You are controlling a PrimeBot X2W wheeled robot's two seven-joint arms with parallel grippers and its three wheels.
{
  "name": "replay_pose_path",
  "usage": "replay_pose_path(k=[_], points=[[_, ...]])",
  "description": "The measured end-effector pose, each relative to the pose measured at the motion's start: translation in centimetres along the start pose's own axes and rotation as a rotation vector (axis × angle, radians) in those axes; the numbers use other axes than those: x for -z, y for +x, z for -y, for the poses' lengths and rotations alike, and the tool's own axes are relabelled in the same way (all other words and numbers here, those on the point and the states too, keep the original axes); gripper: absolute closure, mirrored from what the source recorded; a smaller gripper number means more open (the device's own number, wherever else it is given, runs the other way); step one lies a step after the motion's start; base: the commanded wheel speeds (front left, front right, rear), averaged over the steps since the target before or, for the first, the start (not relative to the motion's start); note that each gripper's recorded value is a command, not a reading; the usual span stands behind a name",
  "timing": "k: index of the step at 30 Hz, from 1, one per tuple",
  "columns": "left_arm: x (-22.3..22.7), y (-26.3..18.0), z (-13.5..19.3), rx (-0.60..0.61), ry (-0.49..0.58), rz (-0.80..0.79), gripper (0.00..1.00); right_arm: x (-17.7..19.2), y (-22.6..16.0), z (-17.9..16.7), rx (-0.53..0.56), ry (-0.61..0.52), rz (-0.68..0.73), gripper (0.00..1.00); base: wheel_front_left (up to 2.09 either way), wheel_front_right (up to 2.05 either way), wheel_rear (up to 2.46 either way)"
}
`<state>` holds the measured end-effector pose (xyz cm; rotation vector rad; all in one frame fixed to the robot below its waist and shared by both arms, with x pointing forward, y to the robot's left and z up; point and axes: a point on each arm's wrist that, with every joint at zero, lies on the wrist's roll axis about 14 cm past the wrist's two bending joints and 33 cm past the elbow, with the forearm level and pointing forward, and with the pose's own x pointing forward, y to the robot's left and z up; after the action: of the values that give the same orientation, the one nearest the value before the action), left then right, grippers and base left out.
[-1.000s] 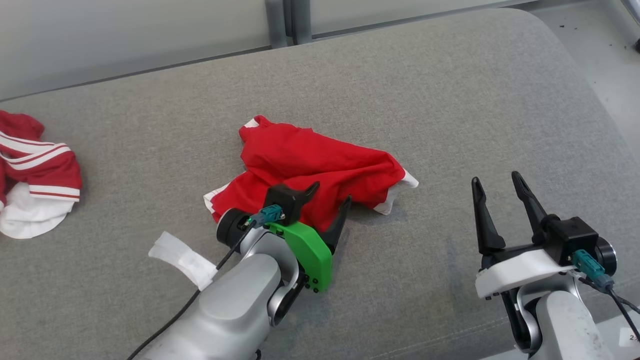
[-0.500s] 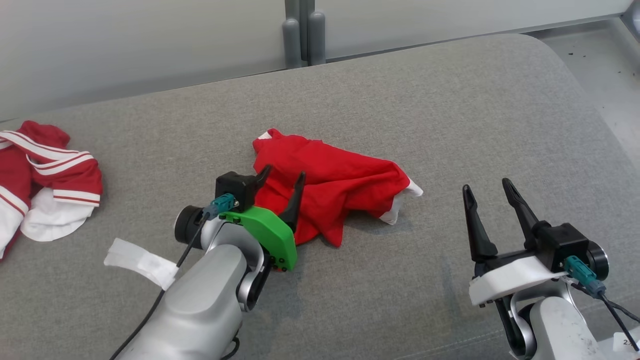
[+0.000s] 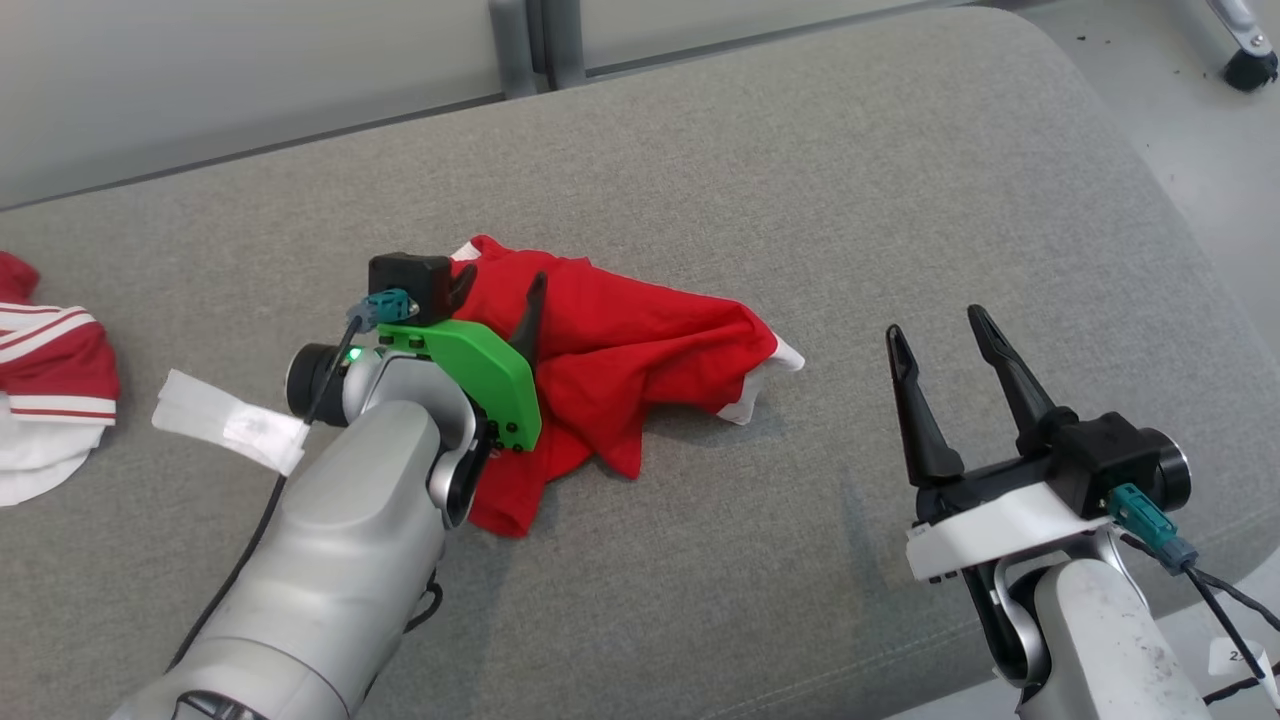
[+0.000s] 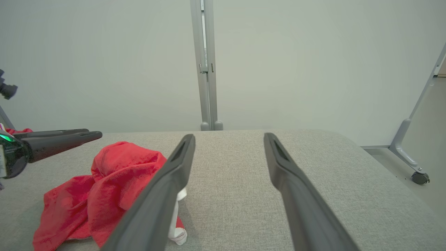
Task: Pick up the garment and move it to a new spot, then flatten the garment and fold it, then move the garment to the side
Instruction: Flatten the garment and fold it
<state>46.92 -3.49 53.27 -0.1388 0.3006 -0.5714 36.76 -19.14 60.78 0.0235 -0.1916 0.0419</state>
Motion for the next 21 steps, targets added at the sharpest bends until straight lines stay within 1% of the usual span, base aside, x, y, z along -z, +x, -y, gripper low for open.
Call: replay_pose_path(k=[9, 14, 15, 16, 18, 21], points=[[2.2, 3.0, -0.6, 0.002, 0.031, -0.109, 0.0, 1.3, 0.2, 0.9, 0.024, -0.01, -0.035, 0.0, 0.0, 0.0, 0.0], [5.8, 3.3, -0.8, 0.006, 0.051, -0.258, 0.0, 2.0, 0.2, 1.8, 0.048, -0.015, -0.057, 0.0, 0.0, 0.0, 0.0], [6.2, 3.3, -0.8, 0.008, 0.054, -0.276, 0.28, 2.0, 0.1, 1.9, 0.051, -0.016, -0.059, 0.0, 0.0, 0.0, 0.0], [6.2, 3.3, -0.8, 0.008, 0.054, -0.276, 0.6, 2.0, 0.1, 1.9, 0.051, -0.016, -0.059, 0.0, 0.0, 0.0, 0.0], [6.7, 3.4, -0.8, 0.009, 0.049, -0.297, 1.0, 2.2, 0.1, 2.1, 0.056, -0.018, -0.064, 0.0, 0.0, 0.0, 0.0], [6.5, 3.3, -1.0, 0.008, 0.047, -0.281, 1.0, 2.2, 0.2, 2.1, 0.056, -0.016, -0.064, 0.0, 0.0, 0.0, 0.0]])
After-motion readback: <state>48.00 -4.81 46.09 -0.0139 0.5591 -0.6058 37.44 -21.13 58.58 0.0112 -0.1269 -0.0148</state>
